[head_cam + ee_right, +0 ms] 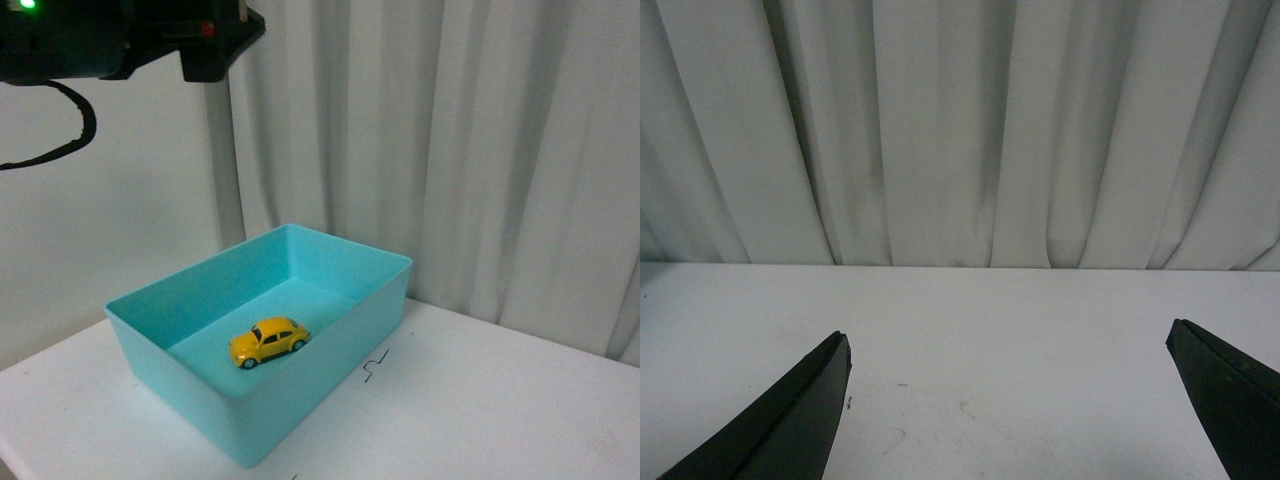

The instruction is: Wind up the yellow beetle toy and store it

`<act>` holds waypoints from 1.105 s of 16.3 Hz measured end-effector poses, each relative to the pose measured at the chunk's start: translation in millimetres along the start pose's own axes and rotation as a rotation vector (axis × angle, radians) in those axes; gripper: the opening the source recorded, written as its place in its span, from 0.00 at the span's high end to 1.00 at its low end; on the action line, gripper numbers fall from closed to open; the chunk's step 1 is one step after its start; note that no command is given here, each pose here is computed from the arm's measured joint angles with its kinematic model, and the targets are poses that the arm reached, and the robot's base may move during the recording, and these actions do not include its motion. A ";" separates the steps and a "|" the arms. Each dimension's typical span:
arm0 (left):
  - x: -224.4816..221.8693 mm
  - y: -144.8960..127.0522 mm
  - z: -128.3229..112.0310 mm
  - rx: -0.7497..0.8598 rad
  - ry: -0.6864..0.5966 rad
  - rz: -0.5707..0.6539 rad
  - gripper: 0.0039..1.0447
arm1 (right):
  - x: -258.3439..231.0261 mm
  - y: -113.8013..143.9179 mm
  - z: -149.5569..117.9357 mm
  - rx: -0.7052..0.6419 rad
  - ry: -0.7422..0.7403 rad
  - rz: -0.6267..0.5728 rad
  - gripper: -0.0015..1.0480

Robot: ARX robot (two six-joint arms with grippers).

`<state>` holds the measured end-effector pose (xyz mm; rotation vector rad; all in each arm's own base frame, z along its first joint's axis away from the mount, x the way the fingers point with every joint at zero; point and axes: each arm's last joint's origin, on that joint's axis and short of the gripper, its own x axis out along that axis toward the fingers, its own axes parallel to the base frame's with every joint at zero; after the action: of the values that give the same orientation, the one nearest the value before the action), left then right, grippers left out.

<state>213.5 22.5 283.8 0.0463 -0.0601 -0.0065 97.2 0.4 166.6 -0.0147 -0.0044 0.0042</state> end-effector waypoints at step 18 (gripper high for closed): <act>-99.0 -28.2 -108.4 -0.043 0.063 0.008 0.99 | 0.0 0.0 0.0 0.000 0.000 0.000 0.06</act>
<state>121.0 0.2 168.5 0.0032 0.0025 0.0019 97.2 0.4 166.6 -0.0147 -0.0044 0.0042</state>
